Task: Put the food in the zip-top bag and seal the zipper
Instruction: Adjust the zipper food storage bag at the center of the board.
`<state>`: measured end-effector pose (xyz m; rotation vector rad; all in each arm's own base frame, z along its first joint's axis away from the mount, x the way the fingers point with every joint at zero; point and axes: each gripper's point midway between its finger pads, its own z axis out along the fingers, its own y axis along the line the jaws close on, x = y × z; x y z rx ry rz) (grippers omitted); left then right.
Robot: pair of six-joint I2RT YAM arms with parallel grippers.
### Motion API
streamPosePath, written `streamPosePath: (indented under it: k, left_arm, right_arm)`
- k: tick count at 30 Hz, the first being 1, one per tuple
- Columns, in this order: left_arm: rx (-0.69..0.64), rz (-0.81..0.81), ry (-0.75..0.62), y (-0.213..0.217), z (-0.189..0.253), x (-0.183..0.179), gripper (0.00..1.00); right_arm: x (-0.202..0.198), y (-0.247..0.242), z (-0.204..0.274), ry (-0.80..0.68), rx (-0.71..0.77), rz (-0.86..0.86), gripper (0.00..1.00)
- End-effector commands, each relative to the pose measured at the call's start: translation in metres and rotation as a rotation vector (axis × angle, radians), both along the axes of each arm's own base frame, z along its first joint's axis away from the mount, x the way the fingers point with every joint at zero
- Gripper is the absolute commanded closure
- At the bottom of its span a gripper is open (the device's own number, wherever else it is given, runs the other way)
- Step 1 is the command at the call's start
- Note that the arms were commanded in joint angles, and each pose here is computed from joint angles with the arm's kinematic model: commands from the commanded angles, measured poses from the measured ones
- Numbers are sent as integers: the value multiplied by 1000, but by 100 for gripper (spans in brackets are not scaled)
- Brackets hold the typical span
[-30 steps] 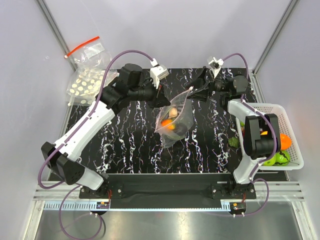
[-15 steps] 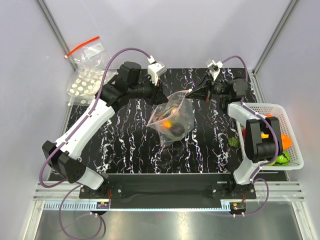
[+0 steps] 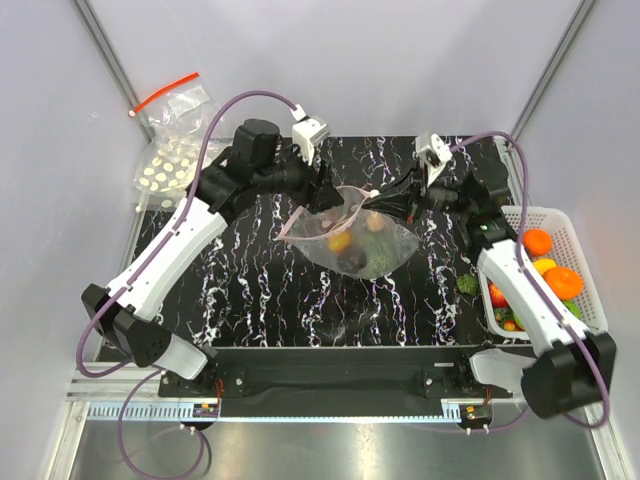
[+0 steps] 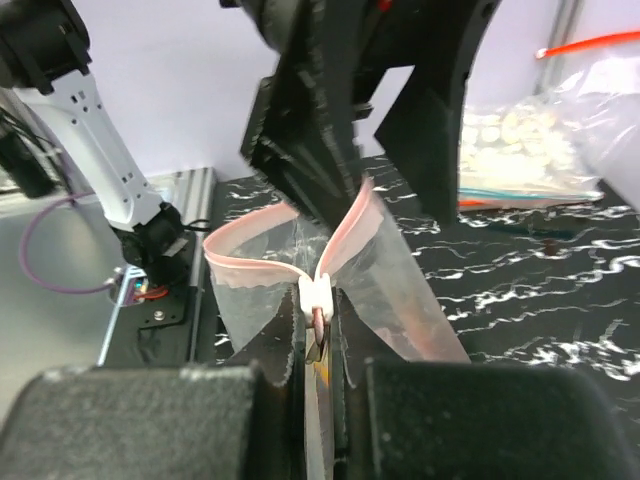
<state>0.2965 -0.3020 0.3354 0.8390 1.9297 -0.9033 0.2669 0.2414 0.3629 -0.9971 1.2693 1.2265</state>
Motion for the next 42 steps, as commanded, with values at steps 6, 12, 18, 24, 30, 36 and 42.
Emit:
streamPosePath:
  k: [6,12,18,24,30,36,42]
  left_arm:
    - [-133,-38,-210,4,89,-15,27]
    - [-119,-121,-260,4,94,-34,26]
    - [-2,-245,-305,-19,77,-52,19]
    - [138,-330,-385,-42,57,-57,13]
    - [225,-358,-422,-57,36,-47,13]
    - [233,-453,-398,-71,15,-49,14]
    - [230,-566,-331,-79,-1,-64,19]
  right_arm:
    - [-9,-18,-35,121,-141,-210,100]
    - [-8,-33,-56,258,-141,-368,100]
    - [-23,-42,-60,286,-125,-429,100]
    - [-30,-41,-55,298,-122,-414,100]
    - [-33,-40,-54,297,-129,-403,100]
    - [-40,-38,-52,275,-126,-367,100]
    - [-39,-40,-51,270,-129,-377,100]
